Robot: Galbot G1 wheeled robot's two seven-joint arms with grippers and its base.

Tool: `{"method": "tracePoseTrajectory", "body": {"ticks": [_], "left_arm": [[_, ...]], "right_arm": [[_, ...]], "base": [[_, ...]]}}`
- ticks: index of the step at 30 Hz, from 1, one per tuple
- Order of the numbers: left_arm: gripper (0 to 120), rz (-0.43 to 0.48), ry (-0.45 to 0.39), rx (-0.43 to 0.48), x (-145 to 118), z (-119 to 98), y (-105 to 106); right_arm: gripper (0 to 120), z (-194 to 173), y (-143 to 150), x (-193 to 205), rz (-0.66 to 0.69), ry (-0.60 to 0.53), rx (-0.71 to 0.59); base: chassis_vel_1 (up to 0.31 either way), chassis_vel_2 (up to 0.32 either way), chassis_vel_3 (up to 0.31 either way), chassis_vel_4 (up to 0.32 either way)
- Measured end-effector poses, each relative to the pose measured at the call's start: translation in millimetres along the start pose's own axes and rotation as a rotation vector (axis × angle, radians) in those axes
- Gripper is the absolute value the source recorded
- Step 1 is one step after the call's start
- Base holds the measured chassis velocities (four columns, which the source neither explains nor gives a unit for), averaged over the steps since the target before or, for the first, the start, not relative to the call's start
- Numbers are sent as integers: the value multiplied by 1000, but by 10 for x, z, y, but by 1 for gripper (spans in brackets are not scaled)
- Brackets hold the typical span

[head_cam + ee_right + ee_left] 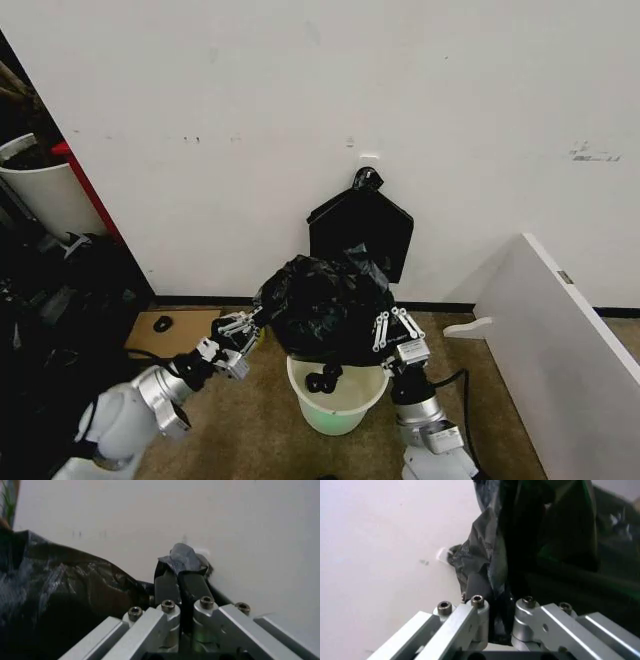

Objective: Place the garbage bag over the trash bin.

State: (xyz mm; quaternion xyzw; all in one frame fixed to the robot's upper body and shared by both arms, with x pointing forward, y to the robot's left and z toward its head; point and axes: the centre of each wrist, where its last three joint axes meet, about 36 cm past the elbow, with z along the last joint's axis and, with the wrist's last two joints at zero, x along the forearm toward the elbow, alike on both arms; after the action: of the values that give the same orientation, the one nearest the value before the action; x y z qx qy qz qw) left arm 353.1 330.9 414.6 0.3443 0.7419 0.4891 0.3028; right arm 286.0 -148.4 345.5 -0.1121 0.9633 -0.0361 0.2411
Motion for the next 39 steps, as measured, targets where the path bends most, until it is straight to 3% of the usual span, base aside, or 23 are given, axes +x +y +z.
{"method": "tracePoseTrajectory", "body": {"ticks": [4, 8, 19, 30, 39], "left_arm": [[0, -13, -7, 69, -39, -14, -276], [0, -27, -12, 98, -106, -42, -422], [0, -53, -9, 128, -221, 15, -578], [0, -101, 55, 263, -287, 188, -1049], [0, -66, 52, 337, -415, 145, -1359]], "right_arm": [[0, 119, 0, 79, -2, 19, 24], [0, 141, -24, 78, -2, 16, 36], [0, 214, -96, 93, 13, 20, 90], [0, 546, -231, 228, 24, 68, 138], [0, 644, -244, 332, 18, 81, 139]], "base": [[0, 0, 0, 0], [0, 0, 0, 0], [0, 0, 0, 0], [0, 0, 0, 0], [0, 0, 0, 0]]}}
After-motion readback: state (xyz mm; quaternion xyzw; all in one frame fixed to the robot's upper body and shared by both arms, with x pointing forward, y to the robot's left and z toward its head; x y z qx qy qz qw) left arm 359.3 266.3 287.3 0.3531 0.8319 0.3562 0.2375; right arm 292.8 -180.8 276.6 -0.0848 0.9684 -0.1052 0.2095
